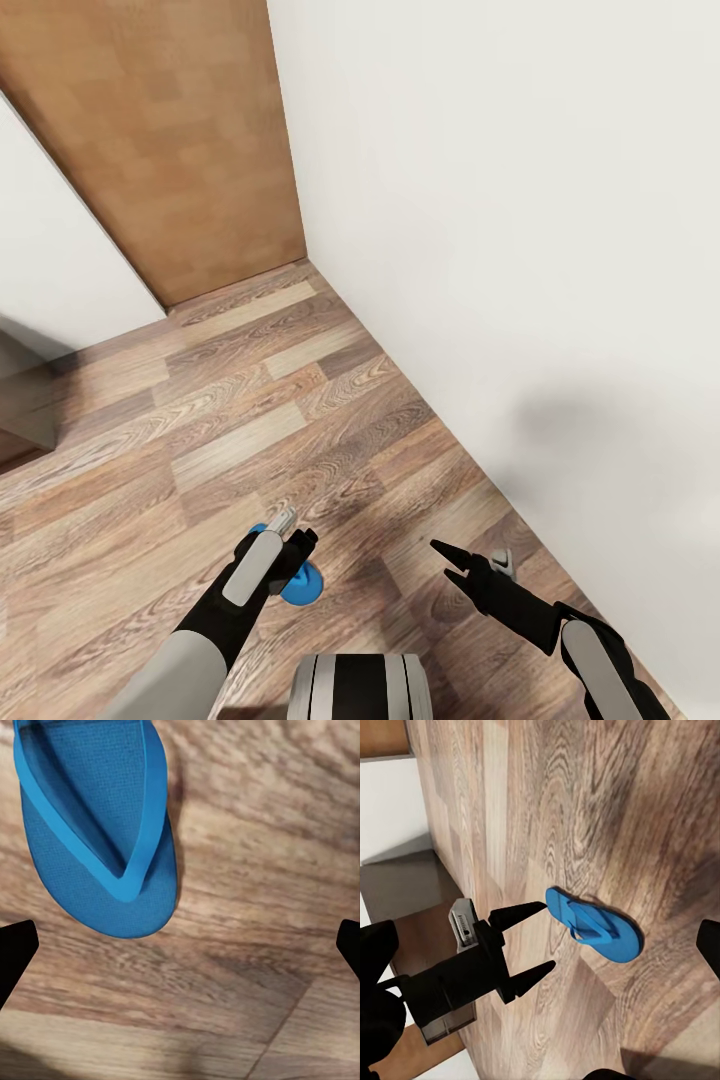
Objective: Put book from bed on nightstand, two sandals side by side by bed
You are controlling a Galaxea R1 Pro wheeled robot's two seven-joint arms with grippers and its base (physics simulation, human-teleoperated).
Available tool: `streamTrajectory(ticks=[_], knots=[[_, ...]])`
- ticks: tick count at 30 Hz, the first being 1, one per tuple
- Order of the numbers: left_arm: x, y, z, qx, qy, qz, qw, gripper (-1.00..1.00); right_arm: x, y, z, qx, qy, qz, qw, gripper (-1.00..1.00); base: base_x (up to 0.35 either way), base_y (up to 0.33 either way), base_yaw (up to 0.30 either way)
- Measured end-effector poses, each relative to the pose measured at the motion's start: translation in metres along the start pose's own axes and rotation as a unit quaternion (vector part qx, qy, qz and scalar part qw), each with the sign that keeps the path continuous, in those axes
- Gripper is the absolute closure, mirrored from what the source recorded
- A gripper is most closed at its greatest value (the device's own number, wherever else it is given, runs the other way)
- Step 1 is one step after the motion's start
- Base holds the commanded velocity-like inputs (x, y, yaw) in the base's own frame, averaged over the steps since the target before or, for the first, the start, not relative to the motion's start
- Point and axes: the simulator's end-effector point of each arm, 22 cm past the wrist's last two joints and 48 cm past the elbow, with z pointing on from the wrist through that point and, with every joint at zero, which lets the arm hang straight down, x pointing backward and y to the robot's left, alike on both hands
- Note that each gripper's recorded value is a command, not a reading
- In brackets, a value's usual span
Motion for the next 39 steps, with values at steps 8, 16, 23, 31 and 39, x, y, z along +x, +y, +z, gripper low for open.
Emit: streamTrajectory(ticks=[8,16,23,31,39], knots=[[0.004,0.007,0.009,-0.008,0.006,-0.002,0.9999,-1.0,0.003,-0.009,0.002,0.007,0.004,0.007,0.9999,-1.0,0.0,0.0,0.0],[-0.006,0.011,0.01,-0.014,-0.018,-0.023,0.9995,-1.0,0.003,-0.011,0.003,0.008,0.004,0.008,0.9999,-1.0,0.0,0.0,0.0],[-0.01,0.015,0.01,-0.024,-0.026,-0.03,0.9989,-1.0,0.009,-0.01,0.006,0.006,0.012,0.007,0.9999,-1.0,0.0,0.0,0.0],[-0.009,0.019,0.01,-0.032,-0.026,-0.031,0.9987,-1.0,0.016,-0.008,0.009,0.005,0.022,0.004,0.9997,-1.0,0.0,0.0,0.0],[-0.005,0.025,0.018,-0.04,-0.02,-0.032,0.9985,-1.0,0.02,-0.017,0.012,0.011,0.026,0.011,0.9995,-1.0,0.0,0.0,0.0]])
